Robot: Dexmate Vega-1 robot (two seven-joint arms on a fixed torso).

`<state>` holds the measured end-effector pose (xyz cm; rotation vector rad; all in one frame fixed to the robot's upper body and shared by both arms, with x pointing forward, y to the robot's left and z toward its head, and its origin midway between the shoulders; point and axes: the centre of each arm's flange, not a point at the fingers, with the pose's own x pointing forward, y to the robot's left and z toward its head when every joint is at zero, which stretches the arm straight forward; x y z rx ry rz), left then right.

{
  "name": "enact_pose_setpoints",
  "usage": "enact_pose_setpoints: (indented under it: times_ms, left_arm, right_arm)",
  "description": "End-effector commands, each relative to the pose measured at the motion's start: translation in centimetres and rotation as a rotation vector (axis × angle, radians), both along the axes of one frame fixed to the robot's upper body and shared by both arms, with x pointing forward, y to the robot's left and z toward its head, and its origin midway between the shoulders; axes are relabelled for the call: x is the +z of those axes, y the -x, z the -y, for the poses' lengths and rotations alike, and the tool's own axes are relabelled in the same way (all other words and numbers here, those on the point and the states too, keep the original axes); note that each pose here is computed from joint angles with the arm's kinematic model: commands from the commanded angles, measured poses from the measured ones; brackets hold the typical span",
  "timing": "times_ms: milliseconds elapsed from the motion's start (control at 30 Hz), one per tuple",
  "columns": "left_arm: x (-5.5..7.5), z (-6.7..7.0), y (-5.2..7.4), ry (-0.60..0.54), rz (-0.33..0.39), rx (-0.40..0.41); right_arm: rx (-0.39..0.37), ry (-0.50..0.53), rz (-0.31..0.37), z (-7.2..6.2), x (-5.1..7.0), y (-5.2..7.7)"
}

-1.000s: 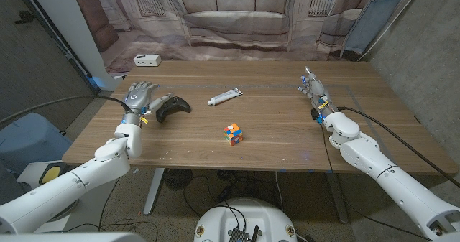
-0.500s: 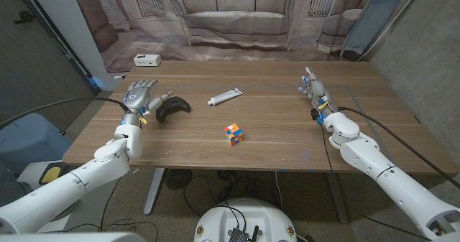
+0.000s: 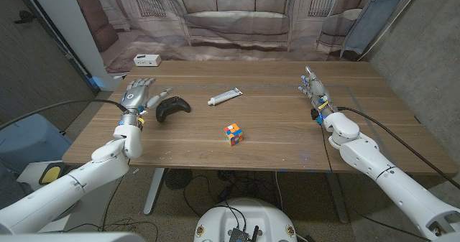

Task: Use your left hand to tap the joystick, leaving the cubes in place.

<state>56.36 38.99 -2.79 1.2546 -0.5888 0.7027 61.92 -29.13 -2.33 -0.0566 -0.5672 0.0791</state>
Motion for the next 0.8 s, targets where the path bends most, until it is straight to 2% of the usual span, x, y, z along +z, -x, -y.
enact_pose_setpoints:
  times_ms: [33,233,467,800]
  left_arm:
    - [0.7,0.0,1.2,0.116,0.04,-0.143]
    - [0.8,-0.1,1.4,0.19,0.075,-0.23]
    - [0.9,0.0,1.2,0.269,0.078,-0.338]
    - [1.2,1.1,0.8,0.313,0.108,-0.425]
  right_arm:
    - [0.001,0.001,0.012,-0.1,0.0,0.3]
    - [-0.002,-0.002,0.019,0.0,-0.1,0.5]
    - [0.002,-0.003,0.027,0.1,-0.1,0.7]
    - [0.003,-0.006,0.044,0.2,0.0,1.1]
